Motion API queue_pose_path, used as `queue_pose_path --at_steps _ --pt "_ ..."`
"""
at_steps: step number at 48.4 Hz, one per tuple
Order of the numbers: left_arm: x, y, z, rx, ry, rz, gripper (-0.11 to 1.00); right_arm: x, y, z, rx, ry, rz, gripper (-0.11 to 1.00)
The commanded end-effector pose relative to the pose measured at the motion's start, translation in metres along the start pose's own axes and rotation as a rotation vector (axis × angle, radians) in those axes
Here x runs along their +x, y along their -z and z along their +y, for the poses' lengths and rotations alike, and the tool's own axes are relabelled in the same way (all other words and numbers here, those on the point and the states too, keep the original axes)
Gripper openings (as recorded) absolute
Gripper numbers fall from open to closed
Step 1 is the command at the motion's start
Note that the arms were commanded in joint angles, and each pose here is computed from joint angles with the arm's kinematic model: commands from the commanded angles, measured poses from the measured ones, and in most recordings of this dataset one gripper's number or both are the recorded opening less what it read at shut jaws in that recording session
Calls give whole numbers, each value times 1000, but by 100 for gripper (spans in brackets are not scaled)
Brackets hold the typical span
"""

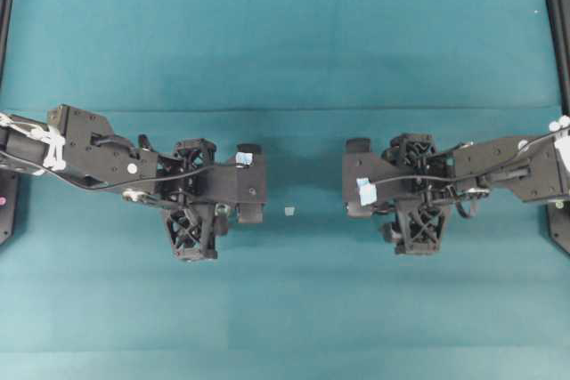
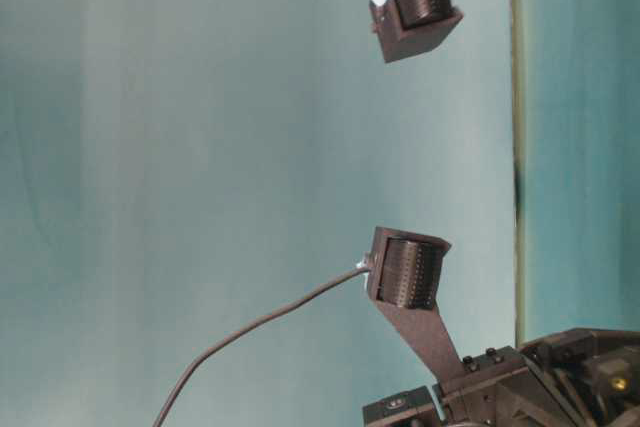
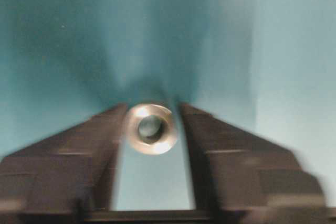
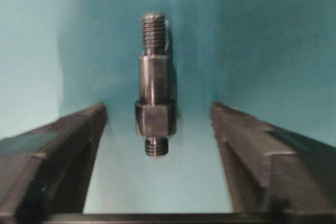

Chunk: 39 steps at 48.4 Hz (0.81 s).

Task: Insert the washer onto the shaft with both hands.
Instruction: 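Close the left gripper on the washer and right on the shaft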

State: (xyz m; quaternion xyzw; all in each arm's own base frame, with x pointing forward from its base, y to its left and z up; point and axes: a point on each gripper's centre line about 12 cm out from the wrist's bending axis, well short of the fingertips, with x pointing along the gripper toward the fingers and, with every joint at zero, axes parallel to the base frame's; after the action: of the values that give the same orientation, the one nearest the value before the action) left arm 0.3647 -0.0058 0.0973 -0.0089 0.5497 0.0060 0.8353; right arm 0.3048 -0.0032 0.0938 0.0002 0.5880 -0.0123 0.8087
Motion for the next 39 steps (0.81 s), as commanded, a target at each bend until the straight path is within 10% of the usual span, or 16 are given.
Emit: queue_pose_path --at_steps 1,15,39 --pt "-2 -2 -1 3 1 -9 36 0 -1 -7 11 9 2 33" --pt "-2 -2 -1 4 1 -9 36 2 3 -8 10 9 10 1" --pt "-2 -2 -1 6 1 -9 36 2 4 -8 -13 9 11 1"
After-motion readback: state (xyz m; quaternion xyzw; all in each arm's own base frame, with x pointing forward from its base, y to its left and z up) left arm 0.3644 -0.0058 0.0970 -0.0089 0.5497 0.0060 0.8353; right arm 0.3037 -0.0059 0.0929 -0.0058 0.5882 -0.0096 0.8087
